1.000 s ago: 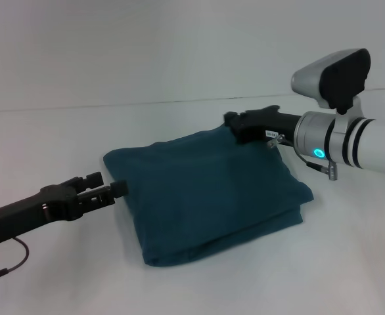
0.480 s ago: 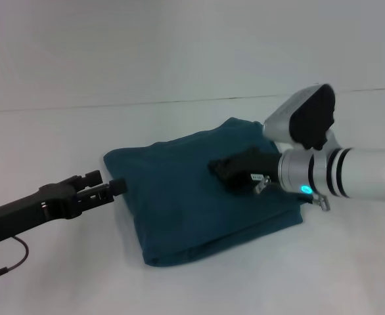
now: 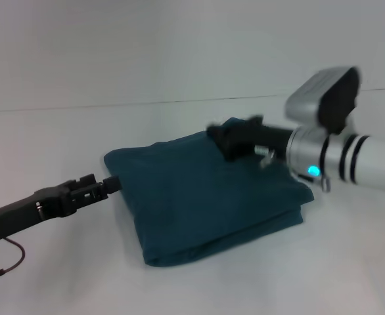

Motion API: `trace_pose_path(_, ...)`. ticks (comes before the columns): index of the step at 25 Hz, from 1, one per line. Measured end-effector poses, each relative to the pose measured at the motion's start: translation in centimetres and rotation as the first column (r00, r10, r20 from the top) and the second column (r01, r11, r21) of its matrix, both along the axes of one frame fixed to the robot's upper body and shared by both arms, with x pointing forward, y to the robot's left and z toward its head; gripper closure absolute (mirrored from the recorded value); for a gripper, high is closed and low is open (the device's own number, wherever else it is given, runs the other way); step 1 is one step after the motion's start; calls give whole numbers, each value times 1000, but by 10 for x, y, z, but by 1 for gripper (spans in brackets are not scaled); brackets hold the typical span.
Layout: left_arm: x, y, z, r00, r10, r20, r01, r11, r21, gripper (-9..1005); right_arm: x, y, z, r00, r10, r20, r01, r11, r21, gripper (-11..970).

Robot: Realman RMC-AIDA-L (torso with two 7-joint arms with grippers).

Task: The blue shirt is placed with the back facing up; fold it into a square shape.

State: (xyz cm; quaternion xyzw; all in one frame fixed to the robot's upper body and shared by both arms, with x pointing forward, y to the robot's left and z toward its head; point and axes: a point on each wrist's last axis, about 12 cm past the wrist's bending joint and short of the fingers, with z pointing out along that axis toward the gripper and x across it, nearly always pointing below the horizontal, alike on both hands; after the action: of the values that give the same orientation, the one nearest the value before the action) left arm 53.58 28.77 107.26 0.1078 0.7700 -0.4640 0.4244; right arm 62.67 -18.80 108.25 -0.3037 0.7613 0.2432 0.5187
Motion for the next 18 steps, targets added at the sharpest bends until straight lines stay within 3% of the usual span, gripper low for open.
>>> trace_pose_path(6, 1, 5, -10, 977, 63, -203, -66, 998, -10, 40, 11, -22, 26, 997, -76, -1, 75, 987, 140, 859)
trace_pose_path(12, 1, 5, -13, 932, 69, -356, -88, 995, -40, 40, 18, -46, 39, 993, -106, -44, 112, 979, 172, 799)
trace_pose_path(18, 2, -2, -14, 888, 45, -458, -74, 996, -44, 40, 19, -54, 44, 994, -100, -43, 105, 981, 162, 532)
